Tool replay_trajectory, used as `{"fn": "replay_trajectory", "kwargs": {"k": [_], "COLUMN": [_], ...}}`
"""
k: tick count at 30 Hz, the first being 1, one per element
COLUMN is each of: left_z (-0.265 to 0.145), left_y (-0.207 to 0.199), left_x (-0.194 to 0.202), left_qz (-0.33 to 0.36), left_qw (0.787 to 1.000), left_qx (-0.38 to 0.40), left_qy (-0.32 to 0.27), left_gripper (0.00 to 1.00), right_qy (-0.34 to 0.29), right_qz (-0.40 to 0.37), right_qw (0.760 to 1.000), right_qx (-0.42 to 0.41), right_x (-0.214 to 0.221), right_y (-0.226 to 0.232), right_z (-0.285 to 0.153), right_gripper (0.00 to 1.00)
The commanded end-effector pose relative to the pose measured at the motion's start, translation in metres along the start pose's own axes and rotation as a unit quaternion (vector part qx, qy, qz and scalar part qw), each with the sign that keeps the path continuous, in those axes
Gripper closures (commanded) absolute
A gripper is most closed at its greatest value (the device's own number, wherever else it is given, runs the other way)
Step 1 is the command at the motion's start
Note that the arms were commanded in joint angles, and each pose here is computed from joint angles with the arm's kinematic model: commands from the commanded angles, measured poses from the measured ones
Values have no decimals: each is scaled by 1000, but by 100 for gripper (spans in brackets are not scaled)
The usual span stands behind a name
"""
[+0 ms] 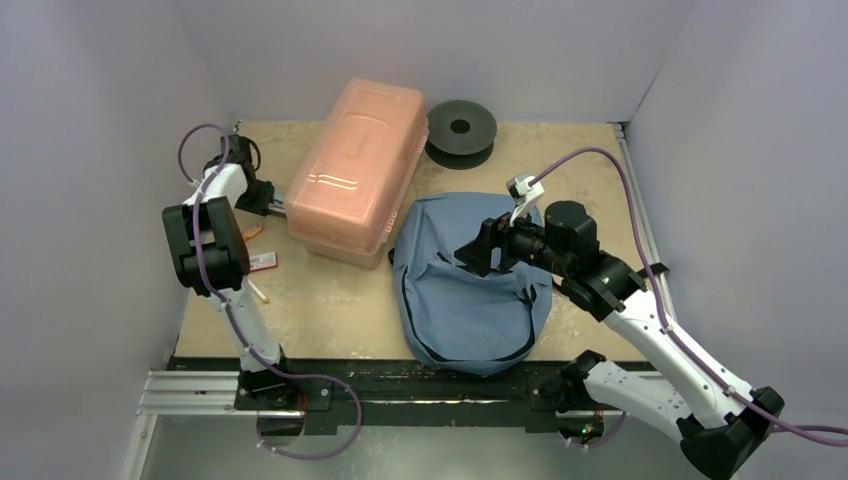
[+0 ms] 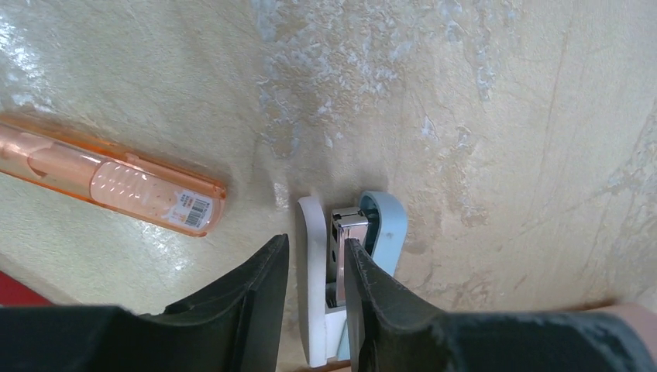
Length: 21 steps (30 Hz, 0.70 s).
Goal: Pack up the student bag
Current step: Adjust the stationery at the center of the board.
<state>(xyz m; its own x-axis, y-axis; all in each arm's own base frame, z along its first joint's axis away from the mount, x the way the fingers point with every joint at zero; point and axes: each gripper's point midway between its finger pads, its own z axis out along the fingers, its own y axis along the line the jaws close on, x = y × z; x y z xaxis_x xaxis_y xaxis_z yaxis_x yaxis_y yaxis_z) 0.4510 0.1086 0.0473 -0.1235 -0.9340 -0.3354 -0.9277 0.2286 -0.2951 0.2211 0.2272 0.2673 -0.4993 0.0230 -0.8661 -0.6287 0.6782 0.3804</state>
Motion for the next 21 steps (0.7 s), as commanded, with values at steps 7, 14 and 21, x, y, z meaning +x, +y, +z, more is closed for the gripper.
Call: {"fn": "replay_trajectory", "kwargs": {"k": [7, 14, 21], "left_z": [-3, -5, -41], "left_y": [-4, -4, 12], "left_x": [-14, -22, -68], "left_qz": [-68, -67, -84], "left_qw": [997, 996, 977], "left_qx": [11, 16, 24], "left_qy": [-41, -61, -195], "left_gripper": [78, 100, 100], "right_qy": [-16, -14, -6], "right_qz": [-12, -13, -11], "right_qw": [1000, 1000, 1000], "right_qx": [-21, -22, -23], "right_x": [-13, -13, -9], "right_y": [11, 11, 10], "right_z": [-4, -2, 2], "right_gripper": [21, 21, 21]}}
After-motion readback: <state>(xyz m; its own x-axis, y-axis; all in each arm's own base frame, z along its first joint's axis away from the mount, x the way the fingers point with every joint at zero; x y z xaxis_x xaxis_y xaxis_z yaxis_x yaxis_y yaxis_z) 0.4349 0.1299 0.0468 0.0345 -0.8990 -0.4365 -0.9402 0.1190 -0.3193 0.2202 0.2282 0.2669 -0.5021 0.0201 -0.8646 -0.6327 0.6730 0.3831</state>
